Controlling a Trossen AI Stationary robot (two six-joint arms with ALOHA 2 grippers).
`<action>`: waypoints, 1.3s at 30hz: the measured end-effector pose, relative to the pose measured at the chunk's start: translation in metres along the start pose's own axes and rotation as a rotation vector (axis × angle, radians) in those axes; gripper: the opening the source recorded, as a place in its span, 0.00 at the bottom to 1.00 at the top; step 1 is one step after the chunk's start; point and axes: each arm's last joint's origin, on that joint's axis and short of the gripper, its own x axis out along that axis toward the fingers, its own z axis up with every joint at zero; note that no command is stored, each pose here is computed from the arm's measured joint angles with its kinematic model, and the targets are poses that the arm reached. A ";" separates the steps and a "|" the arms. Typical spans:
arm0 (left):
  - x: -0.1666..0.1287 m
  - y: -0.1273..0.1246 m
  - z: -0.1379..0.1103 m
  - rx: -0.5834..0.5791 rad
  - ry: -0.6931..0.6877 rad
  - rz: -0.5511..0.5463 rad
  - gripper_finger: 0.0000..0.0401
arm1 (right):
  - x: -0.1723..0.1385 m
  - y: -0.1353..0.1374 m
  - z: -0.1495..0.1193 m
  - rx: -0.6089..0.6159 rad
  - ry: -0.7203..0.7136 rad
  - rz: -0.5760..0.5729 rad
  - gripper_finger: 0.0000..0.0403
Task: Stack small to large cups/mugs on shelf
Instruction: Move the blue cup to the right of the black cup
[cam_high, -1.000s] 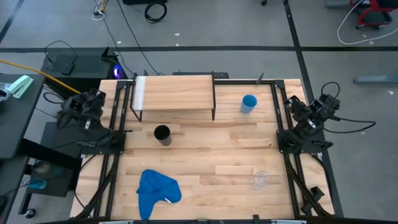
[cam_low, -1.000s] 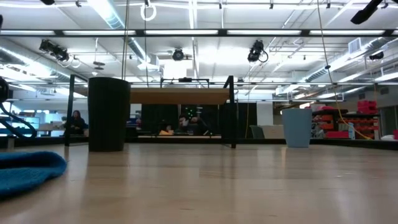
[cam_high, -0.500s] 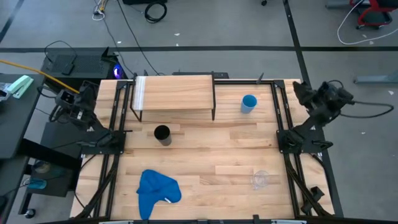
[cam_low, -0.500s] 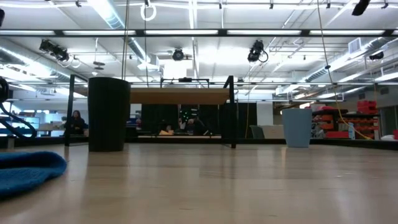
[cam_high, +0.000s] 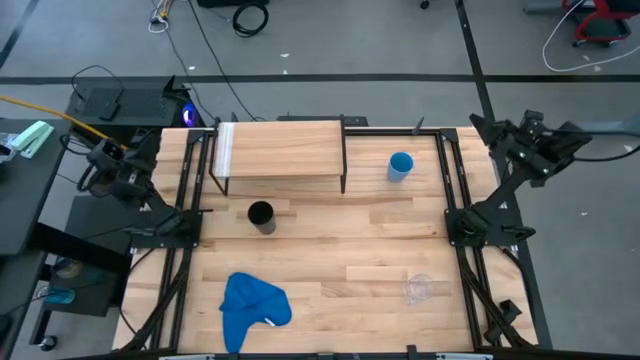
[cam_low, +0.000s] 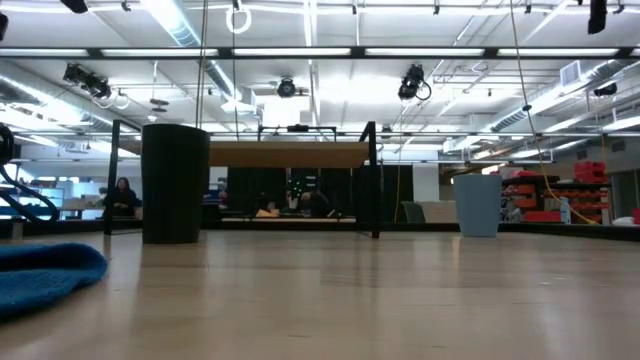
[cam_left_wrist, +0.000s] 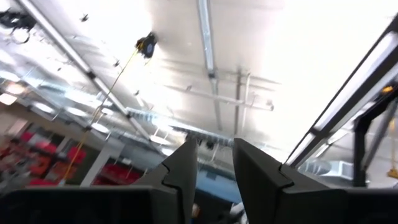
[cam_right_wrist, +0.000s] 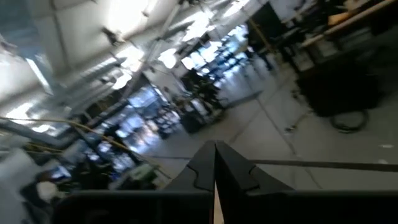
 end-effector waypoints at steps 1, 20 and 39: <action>0.000 0.000 0.000 0.001 0.014 0.013 0.28 | 0.001 0.003 -0.001 -0.014 0.007 -0.015 0.03; 0.000 0.001 -0.005 -0.004 0.114 0.089 0.30 | 0.027 0.092 -0.051 -0.215 0.195 0.054 0.03; -0.001 -0.003 -0.009 -0.004 0.143 0.067 0.31 | 0.080 0.109 0.027 -0.336 0.457 -0.325 0.03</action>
